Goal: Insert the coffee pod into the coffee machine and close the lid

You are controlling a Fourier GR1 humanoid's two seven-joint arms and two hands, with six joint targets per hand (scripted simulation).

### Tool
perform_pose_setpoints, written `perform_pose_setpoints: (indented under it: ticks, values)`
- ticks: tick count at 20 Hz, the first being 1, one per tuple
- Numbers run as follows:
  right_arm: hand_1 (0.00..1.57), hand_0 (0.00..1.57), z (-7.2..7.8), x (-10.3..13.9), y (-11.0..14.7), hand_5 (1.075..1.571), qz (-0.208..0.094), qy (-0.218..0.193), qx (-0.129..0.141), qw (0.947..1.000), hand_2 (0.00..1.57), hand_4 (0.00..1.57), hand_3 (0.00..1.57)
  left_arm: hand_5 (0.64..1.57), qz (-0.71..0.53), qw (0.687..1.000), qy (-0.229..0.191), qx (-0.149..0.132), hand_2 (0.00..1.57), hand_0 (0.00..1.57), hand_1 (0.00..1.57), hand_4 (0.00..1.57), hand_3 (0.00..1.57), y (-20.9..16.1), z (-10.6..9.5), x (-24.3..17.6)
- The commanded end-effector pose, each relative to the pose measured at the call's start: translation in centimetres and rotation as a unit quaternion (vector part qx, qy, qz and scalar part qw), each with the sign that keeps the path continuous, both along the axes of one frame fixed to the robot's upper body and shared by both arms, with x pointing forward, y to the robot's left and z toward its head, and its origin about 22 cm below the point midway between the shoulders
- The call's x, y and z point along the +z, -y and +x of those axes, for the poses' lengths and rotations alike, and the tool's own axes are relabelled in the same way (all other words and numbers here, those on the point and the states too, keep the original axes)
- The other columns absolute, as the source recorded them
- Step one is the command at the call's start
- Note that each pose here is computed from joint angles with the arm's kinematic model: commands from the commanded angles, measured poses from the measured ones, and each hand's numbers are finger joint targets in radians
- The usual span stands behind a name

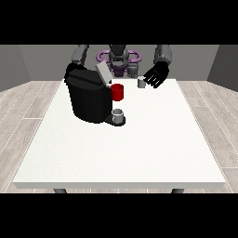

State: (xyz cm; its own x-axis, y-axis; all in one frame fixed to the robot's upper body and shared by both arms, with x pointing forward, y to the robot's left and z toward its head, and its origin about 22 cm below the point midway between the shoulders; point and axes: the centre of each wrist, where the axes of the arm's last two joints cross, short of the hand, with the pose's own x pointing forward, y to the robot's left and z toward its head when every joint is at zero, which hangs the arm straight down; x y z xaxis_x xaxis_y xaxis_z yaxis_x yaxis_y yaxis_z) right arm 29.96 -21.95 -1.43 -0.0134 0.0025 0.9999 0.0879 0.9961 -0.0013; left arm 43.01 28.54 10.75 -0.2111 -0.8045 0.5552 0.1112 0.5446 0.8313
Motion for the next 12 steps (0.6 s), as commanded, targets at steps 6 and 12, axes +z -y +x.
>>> perform_pose_setpoints:
  ticks: [6,12]
  values:
    - [0.0,0.0,0.9,2.9,0.1,1.571,-0.003,0.034,0.033,0.9989,0.0,0.5,0.0,1.571,-0.005,0.999,0.044,0.018,1.21,1.02,1.02,0.5,1.23,-2.4,1.3,7.1]
    - [0.0,0.0,0.7,3.0,-1.9,1.571,-0.015,0.054,0.038,0.9977,0.0,0.49,0.0,1.571,-0.033,0.996,0.071,0.038,1.29,1.26,1.26,0.47,1.22,-0.7,2.2,10.8]
